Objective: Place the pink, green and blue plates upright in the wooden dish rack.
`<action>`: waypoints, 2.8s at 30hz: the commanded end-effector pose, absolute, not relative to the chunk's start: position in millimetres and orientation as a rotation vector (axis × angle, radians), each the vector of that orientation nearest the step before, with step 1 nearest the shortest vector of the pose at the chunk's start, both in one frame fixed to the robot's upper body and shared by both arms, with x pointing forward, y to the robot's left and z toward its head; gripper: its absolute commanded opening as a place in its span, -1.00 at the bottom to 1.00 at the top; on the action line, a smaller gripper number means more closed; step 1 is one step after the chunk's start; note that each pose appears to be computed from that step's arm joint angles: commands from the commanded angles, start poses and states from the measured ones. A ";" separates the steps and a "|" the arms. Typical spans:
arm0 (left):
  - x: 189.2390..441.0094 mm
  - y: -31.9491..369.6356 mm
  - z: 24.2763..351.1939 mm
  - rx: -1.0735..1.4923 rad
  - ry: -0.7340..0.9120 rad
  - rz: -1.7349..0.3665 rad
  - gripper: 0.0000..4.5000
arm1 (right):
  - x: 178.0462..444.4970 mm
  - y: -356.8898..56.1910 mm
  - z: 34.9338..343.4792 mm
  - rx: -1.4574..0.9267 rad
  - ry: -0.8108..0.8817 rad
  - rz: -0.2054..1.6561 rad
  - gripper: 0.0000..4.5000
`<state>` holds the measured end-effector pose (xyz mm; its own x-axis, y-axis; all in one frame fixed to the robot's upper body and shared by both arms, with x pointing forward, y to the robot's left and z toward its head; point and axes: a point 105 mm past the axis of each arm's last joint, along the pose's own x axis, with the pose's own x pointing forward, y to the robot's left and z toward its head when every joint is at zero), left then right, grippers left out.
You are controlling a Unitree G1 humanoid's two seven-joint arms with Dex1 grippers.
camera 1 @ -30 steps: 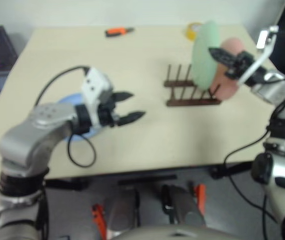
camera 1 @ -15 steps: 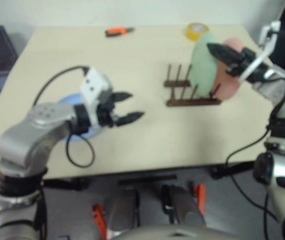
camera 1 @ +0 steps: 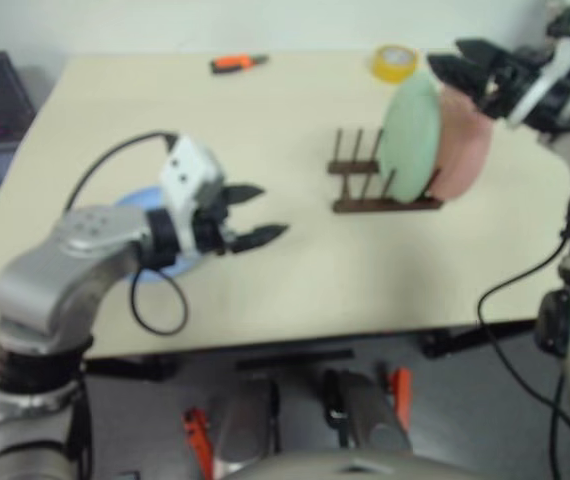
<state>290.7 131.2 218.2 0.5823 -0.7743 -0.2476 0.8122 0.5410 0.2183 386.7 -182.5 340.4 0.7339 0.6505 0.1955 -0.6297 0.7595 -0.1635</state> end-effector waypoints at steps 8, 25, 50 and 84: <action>299.3 282.6 262.6 0.338 0.148 -0.426 0.61 | 336.1 -96.9 382.6 -0.198 -0.446 1.005 0.53; 292.6 369.6 145.8 0.053 0.456 -0.111 0.61 | 334.6 -28.0 322.9 -0.112 -0.285 1.151 0.53; 328.8 323.3 162.4 -0.032 0.343 -0.105 -0.99 | 339.9 -22.4 269.2 -0.344 -0.135 1.135 0.54; 379.0 207.7 256.8 -0.005 0.126 -0.255 -1.00 | 361.4 64.0 191.6 -0.894 -0.252 1.116 -0.74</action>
